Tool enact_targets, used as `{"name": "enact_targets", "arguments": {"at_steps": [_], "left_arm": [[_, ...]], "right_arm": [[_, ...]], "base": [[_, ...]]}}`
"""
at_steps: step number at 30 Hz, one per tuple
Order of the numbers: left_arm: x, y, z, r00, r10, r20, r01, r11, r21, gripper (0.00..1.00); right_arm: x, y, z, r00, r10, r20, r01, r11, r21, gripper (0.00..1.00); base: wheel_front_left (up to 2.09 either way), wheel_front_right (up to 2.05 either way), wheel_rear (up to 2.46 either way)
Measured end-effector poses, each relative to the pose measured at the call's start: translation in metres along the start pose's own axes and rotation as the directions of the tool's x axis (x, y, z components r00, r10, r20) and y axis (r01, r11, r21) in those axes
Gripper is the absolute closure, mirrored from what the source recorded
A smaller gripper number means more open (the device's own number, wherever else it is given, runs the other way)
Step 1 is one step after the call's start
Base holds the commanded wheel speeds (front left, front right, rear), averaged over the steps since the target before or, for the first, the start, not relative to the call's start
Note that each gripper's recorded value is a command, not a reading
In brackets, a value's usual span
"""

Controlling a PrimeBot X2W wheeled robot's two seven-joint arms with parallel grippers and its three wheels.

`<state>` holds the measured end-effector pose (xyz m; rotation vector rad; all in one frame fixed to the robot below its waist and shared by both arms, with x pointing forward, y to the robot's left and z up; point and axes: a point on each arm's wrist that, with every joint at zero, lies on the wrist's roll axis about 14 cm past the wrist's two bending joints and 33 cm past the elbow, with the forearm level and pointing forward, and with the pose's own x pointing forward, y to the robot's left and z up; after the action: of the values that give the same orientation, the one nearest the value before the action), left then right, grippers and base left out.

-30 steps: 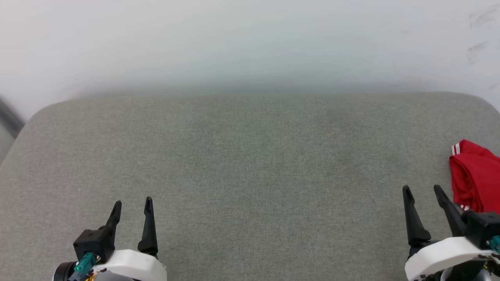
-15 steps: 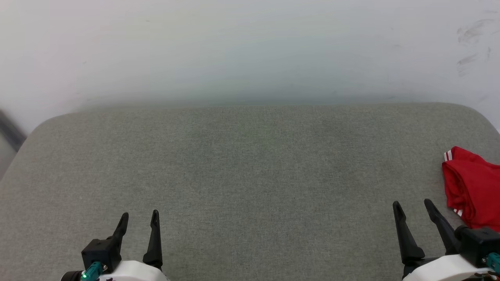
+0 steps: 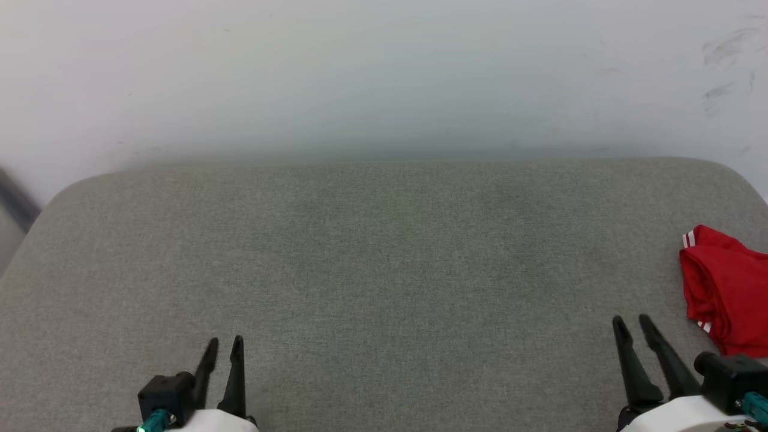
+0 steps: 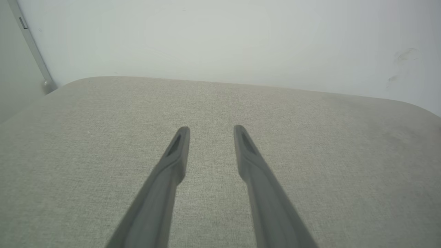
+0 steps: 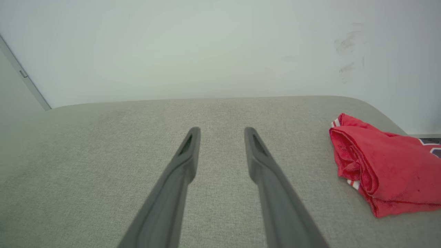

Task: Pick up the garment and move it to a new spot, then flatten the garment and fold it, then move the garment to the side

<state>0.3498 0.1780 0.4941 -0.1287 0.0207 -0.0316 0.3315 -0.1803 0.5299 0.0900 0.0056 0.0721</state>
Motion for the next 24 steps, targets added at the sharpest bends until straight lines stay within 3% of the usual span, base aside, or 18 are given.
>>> {"name": "enact_targets", "arguments": {"at_steps": [4,11,24], "left_arm": [[-0.010,-0.001,-0.022,0.998,0.012,-0.067,-0.013,1.000,-0.020,1.00],[-0.007,0.004,-0.027,0.994,0.035,-0.108,-0.051,0.988,-0.147,1.00],[0.001,0.009,-0.026,0.988,0.052,-0.144,-0.101,0.927,-0.360,1.00]], "right_arm": [[-0.003,-0.002,-0.015,0.999,-0.006,-0.047,0.006,1.000,0.014,1.00],[-0.003,-0.001,-0.022,0.998,-0.002,-0.058,0.011,0.987,0.159,1.00],[0.007,-0.003,-0.022,0.999,0.001,-0.040,0.015,0.923,0.384,1.00]], "base": [[0.00,0.00,0.00],[0.00,0.00,0.00],[0.00,0.00,0.00]]}}
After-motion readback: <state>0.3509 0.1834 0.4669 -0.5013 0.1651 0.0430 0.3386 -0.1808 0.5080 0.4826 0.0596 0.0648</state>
